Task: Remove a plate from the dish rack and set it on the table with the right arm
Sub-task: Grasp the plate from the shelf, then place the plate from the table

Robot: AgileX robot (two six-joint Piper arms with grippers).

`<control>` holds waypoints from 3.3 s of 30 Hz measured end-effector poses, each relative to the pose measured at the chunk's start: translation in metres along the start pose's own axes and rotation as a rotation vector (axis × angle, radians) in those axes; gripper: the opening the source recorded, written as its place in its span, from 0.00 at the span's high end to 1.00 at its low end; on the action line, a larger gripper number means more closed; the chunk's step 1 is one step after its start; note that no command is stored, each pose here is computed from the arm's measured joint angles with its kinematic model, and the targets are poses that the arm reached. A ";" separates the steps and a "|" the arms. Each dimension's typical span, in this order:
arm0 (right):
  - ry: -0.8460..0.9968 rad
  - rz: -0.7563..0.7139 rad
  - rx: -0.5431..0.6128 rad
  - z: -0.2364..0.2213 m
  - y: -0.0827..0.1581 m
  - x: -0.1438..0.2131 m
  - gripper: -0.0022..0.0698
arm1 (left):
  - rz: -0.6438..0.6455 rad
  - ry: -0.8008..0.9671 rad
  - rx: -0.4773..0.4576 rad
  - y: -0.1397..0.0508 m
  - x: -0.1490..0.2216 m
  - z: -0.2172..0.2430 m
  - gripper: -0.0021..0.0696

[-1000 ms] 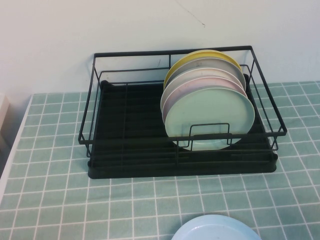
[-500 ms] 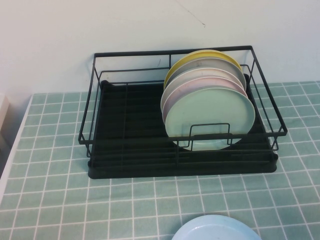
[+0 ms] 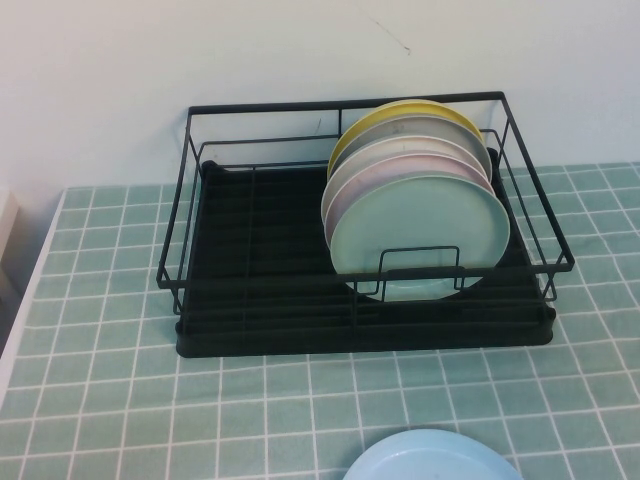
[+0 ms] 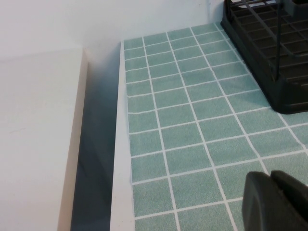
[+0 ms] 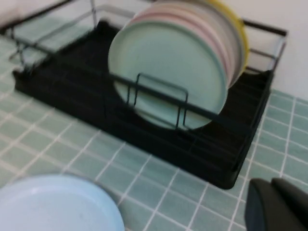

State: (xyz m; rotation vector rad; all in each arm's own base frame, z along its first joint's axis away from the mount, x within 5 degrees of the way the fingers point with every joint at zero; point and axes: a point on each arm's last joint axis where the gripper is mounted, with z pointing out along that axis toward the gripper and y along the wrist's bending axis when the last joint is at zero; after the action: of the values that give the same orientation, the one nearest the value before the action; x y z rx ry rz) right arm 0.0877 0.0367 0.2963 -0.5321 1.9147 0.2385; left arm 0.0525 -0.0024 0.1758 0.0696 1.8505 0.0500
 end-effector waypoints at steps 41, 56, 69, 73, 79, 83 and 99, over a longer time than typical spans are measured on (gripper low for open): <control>0.261 -0.818 -0.445 0.261 -0.029 -0.115 0.38 | 0.000 -0.002 0.000 0.000 0.000 0.000 0.98; 0.276 -0.818 -0.399 0.293 -0.033 -0.096 0.39 | 0.000 -0.002 0.000 0.000 0.000 0.000 0.98; 0.226 -0.734 -0.326 0.306 -0.037 -0.107 0.86 | 0.000 -0.002 0.000 0.000 0.000 0.000 0.98; 0.217 -0.726 -0.313 0.290 -0.039 -0.132 0.86 | 0.000 -0.002 0.000 0.000 0.000 0.000 0.98; 0.210 -0.647 -0.245 0.219 -0.040 -0.181 0.86 | 0.000 -0.002 0.000 0.000 0.000 0.000 0.98; 0.243 -0.473 -0.241 0.158 -0.035 -0.198 0.86 | 0.000 -0.002 0.000 0.000 0.000 0.000 0.98; 0.623 0.266 -0.428 0.096 0.017 -0.033 0.86 | 0.000 -0.002 0.000 0.000 0.000 0.000 0.98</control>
State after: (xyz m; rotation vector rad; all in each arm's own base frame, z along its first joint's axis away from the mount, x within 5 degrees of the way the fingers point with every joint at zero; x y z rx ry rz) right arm 0.1692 0.0991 0.2872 -0.6862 2.5630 0.7355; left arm 0.0525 -0.0024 0.1760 0.0693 1.8488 0.0504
